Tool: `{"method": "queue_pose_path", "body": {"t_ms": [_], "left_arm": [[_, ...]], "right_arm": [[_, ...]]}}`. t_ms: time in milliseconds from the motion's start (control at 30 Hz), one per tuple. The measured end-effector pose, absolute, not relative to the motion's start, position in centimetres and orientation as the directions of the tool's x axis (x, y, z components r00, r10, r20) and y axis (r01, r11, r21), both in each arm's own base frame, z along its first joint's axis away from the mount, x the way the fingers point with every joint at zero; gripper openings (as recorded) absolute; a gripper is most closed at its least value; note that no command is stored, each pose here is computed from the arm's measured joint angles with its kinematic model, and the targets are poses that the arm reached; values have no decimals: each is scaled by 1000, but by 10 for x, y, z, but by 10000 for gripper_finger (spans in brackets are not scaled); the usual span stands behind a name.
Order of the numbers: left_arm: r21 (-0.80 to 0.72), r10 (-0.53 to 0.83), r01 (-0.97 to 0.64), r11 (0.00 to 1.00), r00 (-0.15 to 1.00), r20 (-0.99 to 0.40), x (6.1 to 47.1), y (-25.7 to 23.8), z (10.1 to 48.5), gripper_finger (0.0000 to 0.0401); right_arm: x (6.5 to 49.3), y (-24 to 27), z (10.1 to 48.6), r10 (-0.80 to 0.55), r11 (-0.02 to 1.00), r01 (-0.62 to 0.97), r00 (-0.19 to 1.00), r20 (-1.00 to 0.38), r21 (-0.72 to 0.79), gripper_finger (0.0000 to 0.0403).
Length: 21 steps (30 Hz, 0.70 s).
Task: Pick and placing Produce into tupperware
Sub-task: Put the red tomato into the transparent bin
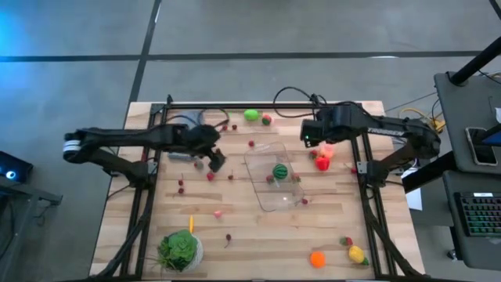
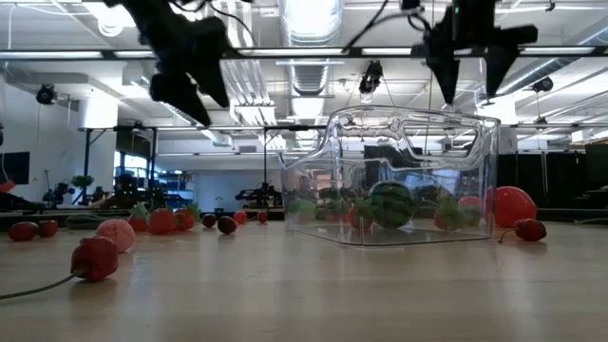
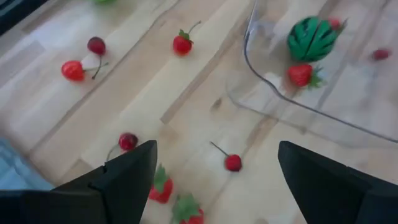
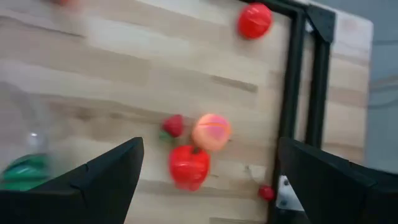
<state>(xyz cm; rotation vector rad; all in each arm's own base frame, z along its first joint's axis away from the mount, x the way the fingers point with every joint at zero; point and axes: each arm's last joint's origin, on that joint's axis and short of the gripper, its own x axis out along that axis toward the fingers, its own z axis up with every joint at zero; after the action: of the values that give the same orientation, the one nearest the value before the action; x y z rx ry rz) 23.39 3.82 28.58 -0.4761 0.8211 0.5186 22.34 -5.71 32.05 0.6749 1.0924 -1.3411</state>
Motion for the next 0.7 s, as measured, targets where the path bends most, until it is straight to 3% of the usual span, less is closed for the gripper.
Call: {"method": "queue_pose_path", "body": {"t_ms": [200, 367, 467, 700], "left_arm": [[-288, 279, -637, 715, 638, -718, 199, 34, 292, 319], [-329, 292, -638, 696, 670, -682, 182, 32, 292, 319], [-353, 294, -641, 682, 682, -670, 178, 31, 293, 319], [-347, 310, -649, 677, 679, -665, 177, 31, 293, 319]], "right_arm": [[211, -110, 289, -391, 111, 964, -180, -903, -241, 365], [192, -161, 259, -324, 35, 993, -98, -941, -115, 365], [174, -185, 244, -295, -54, 998, -54, -954, -40, 365], [143, -214, 230, -361, -240, 970, -112, -926, -24, 365]]}}
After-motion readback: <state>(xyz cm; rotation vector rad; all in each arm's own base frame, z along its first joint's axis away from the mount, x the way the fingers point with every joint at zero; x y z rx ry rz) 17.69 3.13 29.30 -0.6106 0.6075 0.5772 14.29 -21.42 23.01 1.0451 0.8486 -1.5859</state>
